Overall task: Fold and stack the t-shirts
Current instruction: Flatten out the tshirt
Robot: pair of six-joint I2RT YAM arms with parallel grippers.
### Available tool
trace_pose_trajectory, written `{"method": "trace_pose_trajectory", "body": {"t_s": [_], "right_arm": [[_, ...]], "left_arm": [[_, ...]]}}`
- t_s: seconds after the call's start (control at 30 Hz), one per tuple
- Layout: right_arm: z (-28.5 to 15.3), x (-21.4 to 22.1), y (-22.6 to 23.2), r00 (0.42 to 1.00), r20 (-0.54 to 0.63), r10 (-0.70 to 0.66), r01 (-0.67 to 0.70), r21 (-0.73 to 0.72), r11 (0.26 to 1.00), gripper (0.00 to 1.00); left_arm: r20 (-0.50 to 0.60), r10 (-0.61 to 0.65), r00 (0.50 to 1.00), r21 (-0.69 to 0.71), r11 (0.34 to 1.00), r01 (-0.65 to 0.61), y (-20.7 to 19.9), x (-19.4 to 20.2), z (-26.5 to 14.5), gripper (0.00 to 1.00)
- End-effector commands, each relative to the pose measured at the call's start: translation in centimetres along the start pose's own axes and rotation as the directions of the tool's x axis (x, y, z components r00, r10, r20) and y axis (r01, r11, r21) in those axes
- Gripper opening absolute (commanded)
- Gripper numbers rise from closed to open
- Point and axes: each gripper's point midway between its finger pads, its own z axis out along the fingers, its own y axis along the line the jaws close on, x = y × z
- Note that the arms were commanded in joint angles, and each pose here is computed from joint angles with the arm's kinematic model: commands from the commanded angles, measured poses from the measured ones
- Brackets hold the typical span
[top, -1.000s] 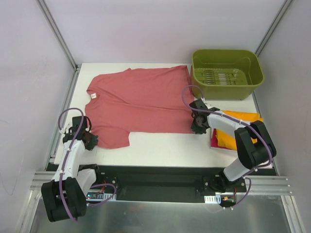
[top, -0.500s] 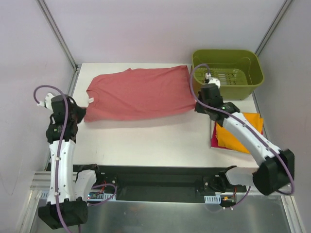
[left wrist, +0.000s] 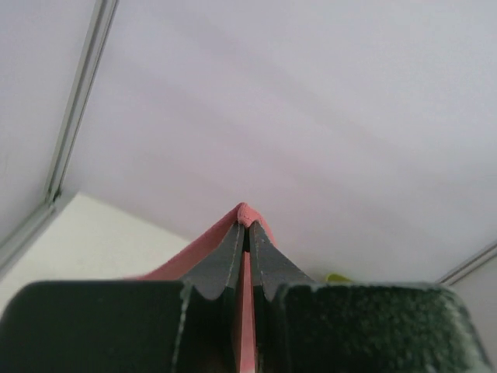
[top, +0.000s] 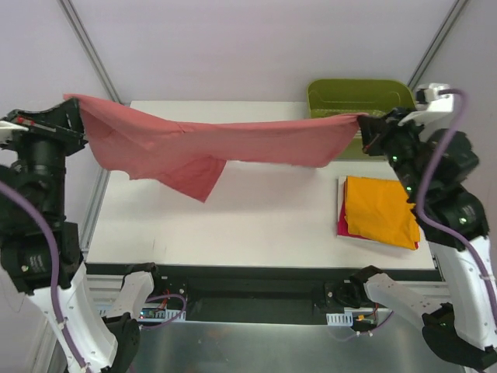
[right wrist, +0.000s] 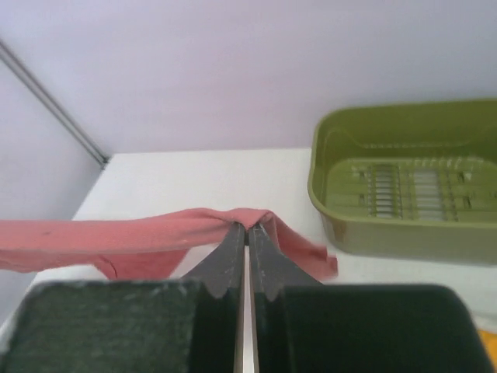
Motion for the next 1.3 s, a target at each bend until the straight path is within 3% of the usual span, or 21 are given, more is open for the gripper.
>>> {"method": "trace_pose_trajectory", "body": {"t_s": [0.0, 0.07, 0.3, 0.43, 0.53, 0.67, 0.7, 0.73, 0.8, 0.87, 1.03, 1.1, 1.17, 1.27], "right_arm": [[-5.2, -5.4, 1.8, 0.994, 0.106, -0.033, 0.047, -0.13, 0.99, 0.01], [-7.7, -7.6, 2.9, 0.987, 0.157, -0.027, 0.059, -0.201, 0.978, 0.01], [-11.9, -9.8, 3.4, 0.984, 0.177, -0.028, 0.074, -0.257, 0.964, 0.0], [-11.8, -9.6, 3.0, 0.982, 0.187, -0.042, 0.088, -0.24, 0.967, 0.01], [-9.3, -8.1, 1.8, 0.988, 0.137, -0.07, 0.092, -0.158, 0.983, 0.0], [-2.4, -3.3, -1.5, 0.99, 0.019, -0.138, 0.136, 0.06, 0.989, 0.01], [-0.8, -2.9, -2.0, 0.99, 0.032, -0.138, 0.134, 0.104, 0.986, 0.01], [2.3, 0.7, -2.9, 0.985, -0.06, -0.159, 0.167, 0.155, 0.974, 0.01], [5.5, 3.1, -3.7, 0.982, -0.094, -0.161, 0.178, 0.21, 0.961, 0.01], [10.0, 8.7, -4.1, 0.966, -0.201, -0.161, 0.203, 0.213, 0.956, 0.01], [18.4, 20.5, -6.4, 0.896, -0.43, -0.11, 0.241, 0.263, 0.934, 0.01], [20.9, 22.2, -6.9, 0.884, -0.454, -0.106, 0.251, 0.271, 0.929, 0.01], [23.0, 26.7, -7.7, 0.833, -0.543, -0.102, 0.286, 0.266, 0.921, 0.0], [25.3, 29.6, -8.2, 0.806, -0.583, -0.101, 0.306, 0.265, 0.914, 0.01]], "left_arm": [[0.192, 0.128, 0.973, 0.167, 0.973, -0.161, -5.7, -7.0, -3.4, 0.0], [0.242, 0.139, 0.96, 0.185, 0.965, -0.186, -6.9, -8.7, -4.6, 0.0], [0.435, 0.151, 0.888, 0.244, 0.929, -0.277, -11.0, -14.5, -10.1, 0.0], [0.444, 0.161, 0.881, 0.211, 0.937, -0.278, -10.3, -14.8, -8.4, 0.0], [0.367, 0.182, 0.912, 0.225, 0.934, -0.277, -9.3, -12.3, -4.1, 0.0], [0.183, 0.209, 0.961, 0.265, 0.93, -0.253, -6.7, -6.0, 3.6, 0.0], [0.094, 0.222, 0.97, 0.263, 0.934, -0.239, -4.8, -2.5, 6.2, 0.0], [0.06, 0.227, 0.972, 0.252, 0.939, -0.235, -3.6, -0.9, 7.7, 0.01], [-0.047, 0.24, 0.97, 0.205, 0.952, -0.226, 0.6, 4.6, 12.1, 0.04], [-0.09, 0.252, 0.964, 0.186, 0.955, -0.232, 3.6, 8.5, 15.5, 0.04], [-0.349, 0.248, 0.904, 0.177, 0.965, -0.196, 11.8, 22.6, 20.3, 0.03], [-0.455, 0.219, 0.863, 0.153, 0.974, -0.167, 14.8, 27.8, 22.0, 0.0], [-0.562, 0.189, 0.806, 0.147, 0.981, -0.128, 17.4, 33.2, 22.7, 0.0], [-0.646, 0.15, 0.749, 0.106, 0.989, -0.106, 20.6, 38.3, 23.9, 0.0]]}}
